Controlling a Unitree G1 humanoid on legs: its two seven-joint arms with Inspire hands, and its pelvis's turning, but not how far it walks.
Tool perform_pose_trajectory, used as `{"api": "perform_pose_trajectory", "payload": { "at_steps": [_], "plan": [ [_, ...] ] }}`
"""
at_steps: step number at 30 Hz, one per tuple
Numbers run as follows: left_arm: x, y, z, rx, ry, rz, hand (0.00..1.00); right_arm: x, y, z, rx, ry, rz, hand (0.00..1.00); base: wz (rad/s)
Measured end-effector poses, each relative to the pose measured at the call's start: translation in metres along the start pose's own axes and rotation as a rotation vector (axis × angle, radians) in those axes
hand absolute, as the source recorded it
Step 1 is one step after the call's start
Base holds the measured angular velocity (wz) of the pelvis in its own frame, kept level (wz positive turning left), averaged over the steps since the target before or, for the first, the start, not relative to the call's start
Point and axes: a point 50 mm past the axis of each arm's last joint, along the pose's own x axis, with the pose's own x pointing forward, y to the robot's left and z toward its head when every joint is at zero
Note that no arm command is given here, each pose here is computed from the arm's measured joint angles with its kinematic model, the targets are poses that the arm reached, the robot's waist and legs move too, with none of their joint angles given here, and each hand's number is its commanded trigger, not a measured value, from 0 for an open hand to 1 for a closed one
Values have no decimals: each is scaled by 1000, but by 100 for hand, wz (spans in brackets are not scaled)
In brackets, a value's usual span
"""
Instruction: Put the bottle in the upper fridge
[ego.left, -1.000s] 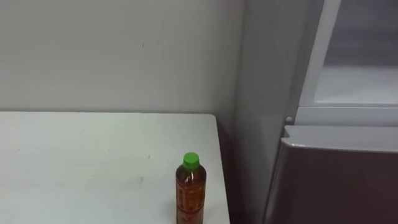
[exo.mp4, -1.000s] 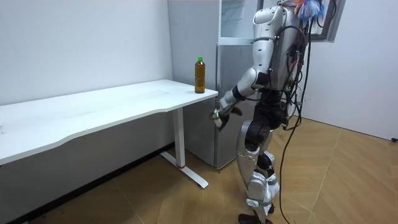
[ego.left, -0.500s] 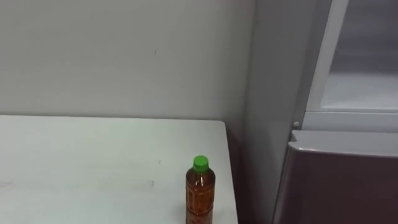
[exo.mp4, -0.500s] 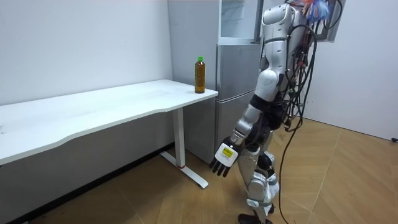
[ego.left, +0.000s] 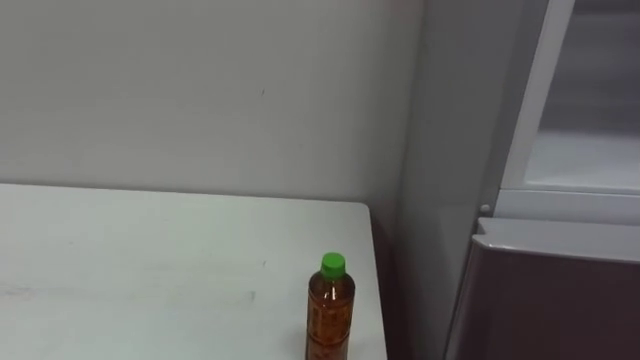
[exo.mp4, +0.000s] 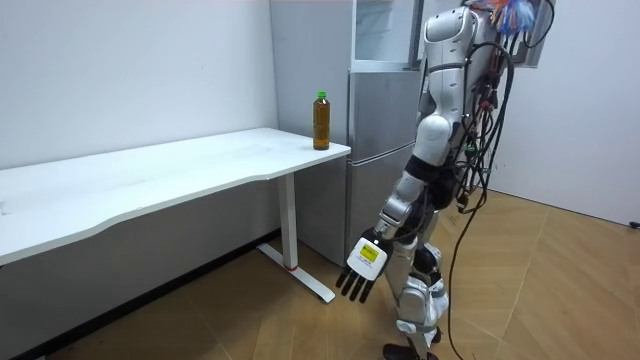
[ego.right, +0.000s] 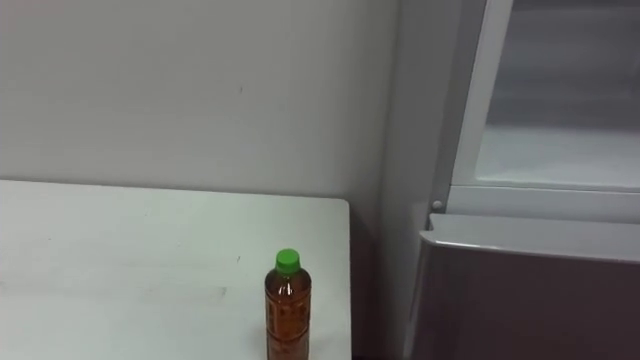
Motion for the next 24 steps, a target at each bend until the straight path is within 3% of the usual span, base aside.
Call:
{"api": "perform_pose_trajectory", "payload": {
  "at_steps": [16,24],
  "plan": [
    [0,-2,3,9,-7,12,0,-1,2,-2,73,-10,22,0,-1],
    [-2,5,-9,34,14,31,0,-2,18,30,39,-147,116,0,-2]
  ]
}}
